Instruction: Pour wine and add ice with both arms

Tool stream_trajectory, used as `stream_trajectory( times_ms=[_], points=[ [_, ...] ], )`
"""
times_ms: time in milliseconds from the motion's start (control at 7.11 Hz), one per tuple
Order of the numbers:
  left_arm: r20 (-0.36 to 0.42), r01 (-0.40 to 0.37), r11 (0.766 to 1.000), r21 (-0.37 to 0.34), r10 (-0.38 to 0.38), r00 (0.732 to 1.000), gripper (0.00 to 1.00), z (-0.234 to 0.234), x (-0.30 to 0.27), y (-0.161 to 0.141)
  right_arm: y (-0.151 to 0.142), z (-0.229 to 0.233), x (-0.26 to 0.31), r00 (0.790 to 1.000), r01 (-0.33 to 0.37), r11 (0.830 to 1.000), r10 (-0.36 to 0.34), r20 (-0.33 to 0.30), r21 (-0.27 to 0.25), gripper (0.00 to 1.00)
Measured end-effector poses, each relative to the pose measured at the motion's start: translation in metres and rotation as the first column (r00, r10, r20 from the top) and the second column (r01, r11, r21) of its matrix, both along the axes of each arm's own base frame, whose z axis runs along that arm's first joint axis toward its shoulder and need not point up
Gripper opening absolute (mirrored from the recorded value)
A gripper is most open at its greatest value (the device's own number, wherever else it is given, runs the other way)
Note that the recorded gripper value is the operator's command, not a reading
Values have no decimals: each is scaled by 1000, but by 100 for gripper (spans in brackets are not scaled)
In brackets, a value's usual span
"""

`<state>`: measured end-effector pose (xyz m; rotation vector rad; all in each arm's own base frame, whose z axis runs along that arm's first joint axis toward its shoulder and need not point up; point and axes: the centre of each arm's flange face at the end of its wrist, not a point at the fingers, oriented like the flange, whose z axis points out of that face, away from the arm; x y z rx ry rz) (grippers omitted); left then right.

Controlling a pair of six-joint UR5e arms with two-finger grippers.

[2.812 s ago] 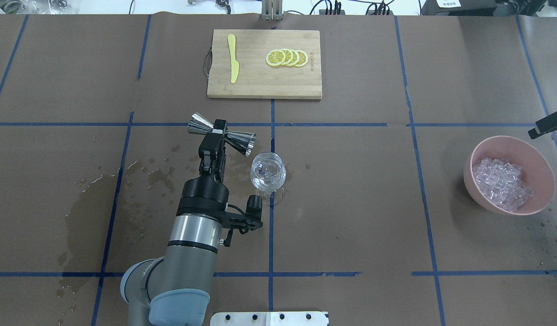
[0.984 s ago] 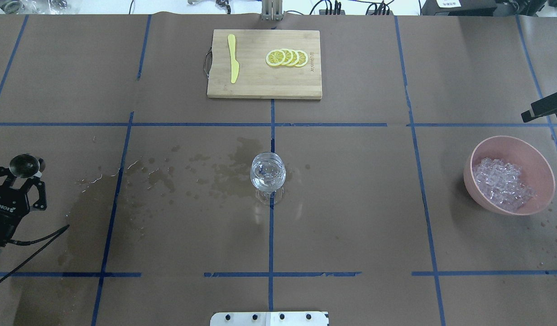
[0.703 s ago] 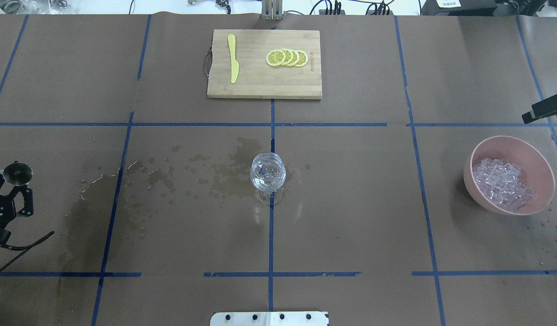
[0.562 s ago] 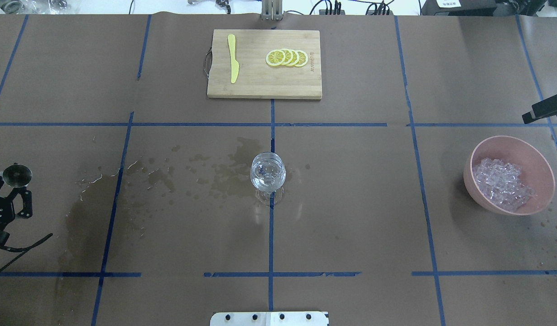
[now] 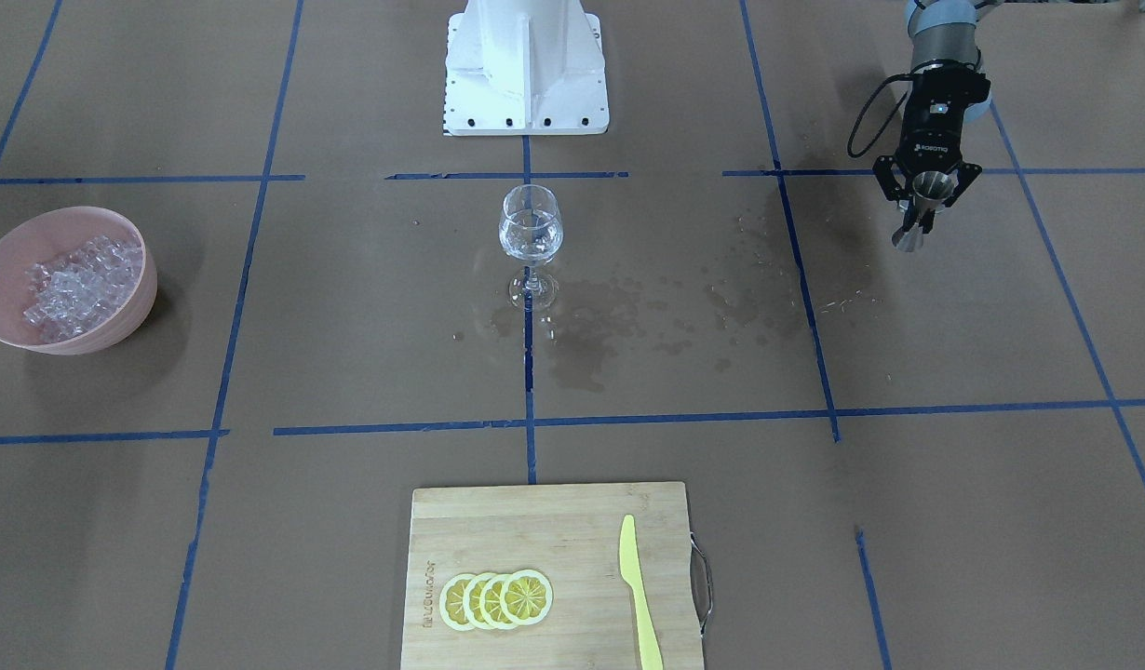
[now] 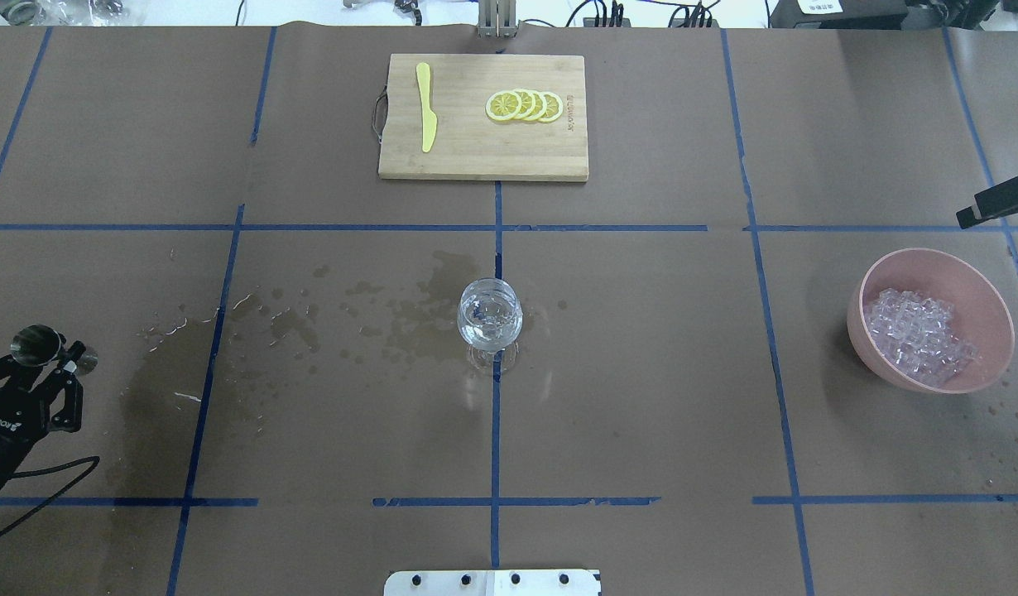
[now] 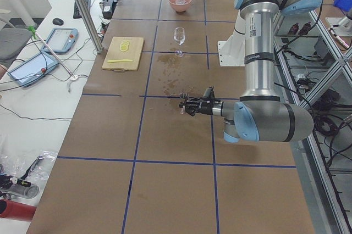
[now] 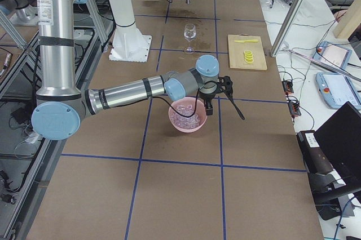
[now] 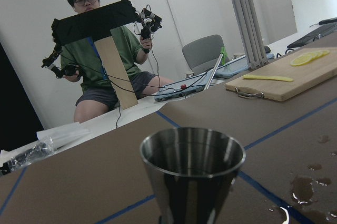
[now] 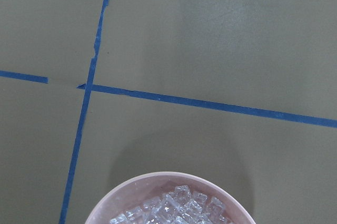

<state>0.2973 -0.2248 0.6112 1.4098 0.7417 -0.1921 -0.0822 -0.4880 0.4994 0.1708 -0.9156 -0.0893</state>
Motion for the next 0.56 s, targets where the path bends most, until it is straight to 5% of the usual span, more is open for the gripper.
stream_trajectory(
  times_ms=[281,562],
  points=[
    [-128,-20,998,-53,13,992,0,5,4,7,3,1,1,1000,0,1000,0,0,-3,100],
    [-133,-42,997,-65,33,991,0,16,7,15,4,2,1,1000,1,1000,-1,0,-5,100]
  ],
)
